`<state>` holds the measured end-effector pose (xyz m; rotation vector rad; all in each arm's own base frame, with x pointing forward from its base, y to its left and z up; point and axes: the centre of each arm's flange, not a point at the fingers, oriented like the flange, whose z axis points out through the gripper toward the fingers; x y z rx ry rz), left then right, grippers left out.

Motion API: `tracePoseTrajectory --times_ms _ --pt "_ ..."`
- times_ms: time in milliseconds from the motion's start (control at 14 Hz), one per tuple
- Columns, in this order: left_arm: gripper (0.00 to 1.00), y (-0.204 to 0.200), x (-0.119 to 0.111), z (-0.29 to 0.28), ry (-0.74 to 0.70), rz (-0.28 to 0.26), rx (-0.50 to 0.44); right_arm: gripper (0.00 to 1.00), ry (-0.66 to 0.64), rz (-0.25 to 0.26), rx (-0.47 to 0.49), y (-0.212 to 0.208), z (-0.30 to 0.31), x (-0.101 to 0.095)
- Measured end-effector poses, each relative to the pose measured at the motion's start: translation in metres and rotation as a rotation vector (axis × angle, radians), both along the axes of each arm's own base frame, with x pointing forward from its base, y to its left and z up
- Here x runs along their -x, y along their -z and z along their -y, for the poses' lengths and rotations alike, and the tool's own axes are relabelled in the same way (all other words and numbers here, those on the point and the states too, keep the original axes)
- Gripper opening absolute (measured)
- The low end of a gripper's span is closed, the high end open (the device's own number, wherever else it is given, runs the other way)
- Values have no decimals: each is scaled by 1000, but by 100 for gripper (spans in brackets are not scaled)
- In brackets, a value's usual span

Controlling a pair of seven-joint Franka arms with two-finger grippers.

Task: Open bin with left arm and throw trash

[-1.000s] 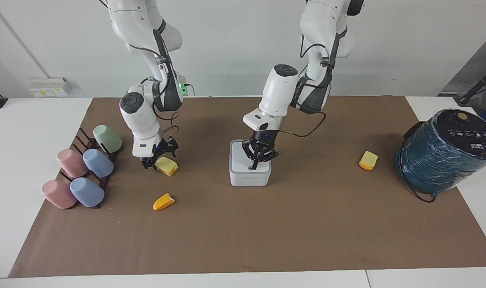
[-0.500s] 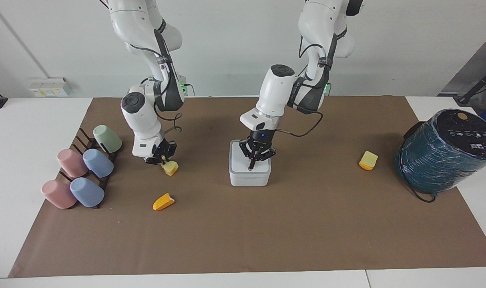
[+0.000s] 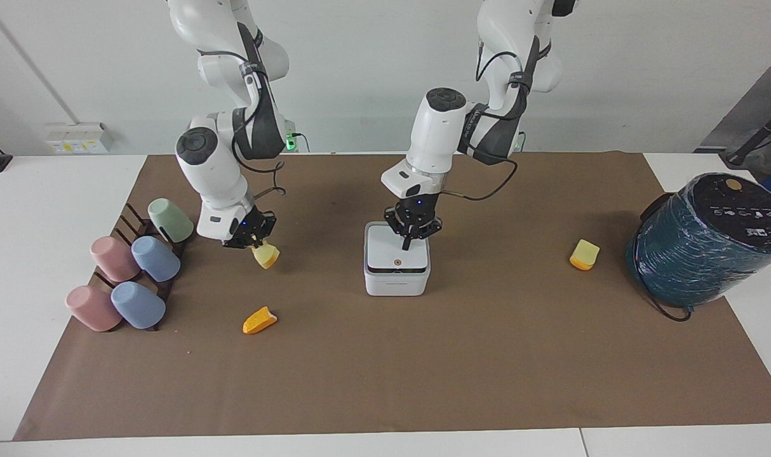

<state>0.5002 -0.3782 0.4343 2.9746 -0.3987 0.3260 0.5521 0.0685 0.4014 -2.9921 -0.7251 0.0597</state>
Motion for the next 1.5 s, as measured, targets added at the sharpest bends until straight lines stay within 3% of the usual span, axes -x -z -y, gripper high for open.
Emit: tracePoseTrajectory --times_ms 143,357,643,857,1143,1357,1500 --pt "1 -12 13 -10 0 -68 -54 7 84 -12 -6 -42 1 2" --pt "1 -24 30 -23 -1 -157 -125 7 268 -46 -94 -91 -13 7" --pt "1 -30 44 -43 -14 -260 -204 7 431 -28 -186 -111 -63 3" --pt "1 -27 41 -66 -56 -317 -239 7 385 -9 -210 -103 -117 1" --pt "12 -25 11 -126 -170 -356 -235 7 146 6 -207 -76 -170 -15" --pt "46 -27 -13 -170 -233 -339 -205 7 11 34 -210 -62 -182 -30" --pt "71 -29 -32 -197 -266 -281 -165 7 -34 46 -213 -61 -205 -33"
